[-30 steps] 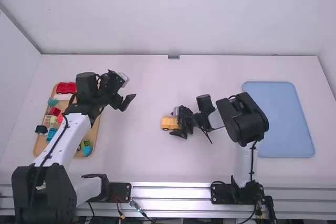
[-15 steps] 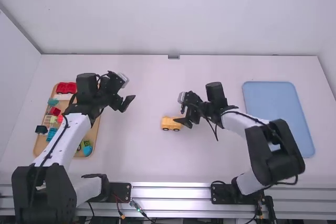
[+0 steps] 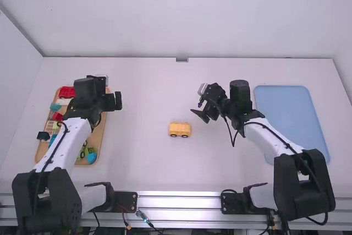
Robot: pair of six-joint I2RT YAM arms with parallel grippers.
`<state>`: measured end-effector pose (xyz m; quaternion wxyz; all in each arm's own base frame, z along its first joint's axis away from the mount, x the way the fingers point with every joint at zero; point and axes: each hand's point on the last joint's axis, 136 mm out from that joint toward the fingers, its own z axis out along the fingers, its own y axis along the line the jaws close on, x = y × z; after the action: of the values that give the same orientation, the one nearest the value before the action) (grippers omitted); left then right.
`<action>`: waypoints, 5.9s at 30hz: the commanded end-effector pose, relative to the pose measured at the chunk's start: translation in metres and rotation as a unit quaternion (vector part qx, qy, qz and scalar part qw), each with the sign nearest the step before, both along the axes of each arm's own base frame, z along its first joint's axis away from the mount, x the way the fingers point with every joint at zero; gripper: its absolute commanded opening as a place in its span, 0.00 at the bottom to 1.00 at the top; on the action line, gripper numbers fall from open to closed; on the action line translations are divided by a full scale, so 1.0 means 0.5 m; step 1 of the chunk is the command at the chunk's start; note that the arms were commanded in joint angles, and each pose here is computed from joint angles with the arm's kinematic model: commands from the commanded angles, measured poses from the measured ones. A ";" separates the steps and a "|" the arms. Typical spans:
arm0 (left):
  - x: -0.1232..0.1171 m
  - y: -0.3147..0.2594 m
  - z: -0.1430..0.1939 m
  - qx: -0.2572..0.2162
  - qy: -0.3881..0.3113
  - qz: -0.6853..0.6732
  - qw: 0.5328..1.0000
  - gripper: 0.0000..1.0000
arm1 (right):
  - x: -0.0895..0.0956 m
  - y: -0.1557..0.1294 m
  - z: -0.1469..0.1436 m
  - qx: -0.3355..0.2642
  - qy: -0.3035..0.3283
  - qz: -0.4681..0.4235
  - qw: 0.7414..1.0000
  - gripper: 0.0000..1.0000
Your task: Assemble lego blocks to make yellow taxi
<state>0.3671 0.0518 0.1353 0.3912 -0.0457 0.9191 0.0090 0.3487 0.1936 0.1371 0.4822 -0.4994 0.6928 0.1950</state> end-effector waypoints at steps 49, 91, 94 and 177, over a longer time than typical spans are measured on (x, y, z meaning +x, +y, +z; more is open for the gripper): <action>-0.002 0.183 -0.225 0.120 0.292 -0.376 0.871 0.56 | 0.026 -0.008 0.039 0.040 0.003 -0.045 0.998 0.99; -0.014 0.191 -0.305 0.122 0.254 -0.360 0.889 0.53 | 0.023 -0.006 0.036 0.040 0.008 -0.043 0.998 0.99; -0.011 0.190 -0.304 0.124 0.253 -0.360 0.889 0.44 | 0.023 -0.006 0.036 0.040 0.008 -0.043 0.998 0.99; -0.117 -0.363 -0.282 0.157 0.166 -0.686 0.691 0.21 | 0.008 -0.011 0.010 0.033 0.048 -0.050 0.997 0.99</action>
<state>0.3099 -0.1266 -0.0020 0.1327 0.6653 0.7279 -0.0992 0.3538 0.1883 0.1358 0.4683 -0.4376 0.7364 0.2166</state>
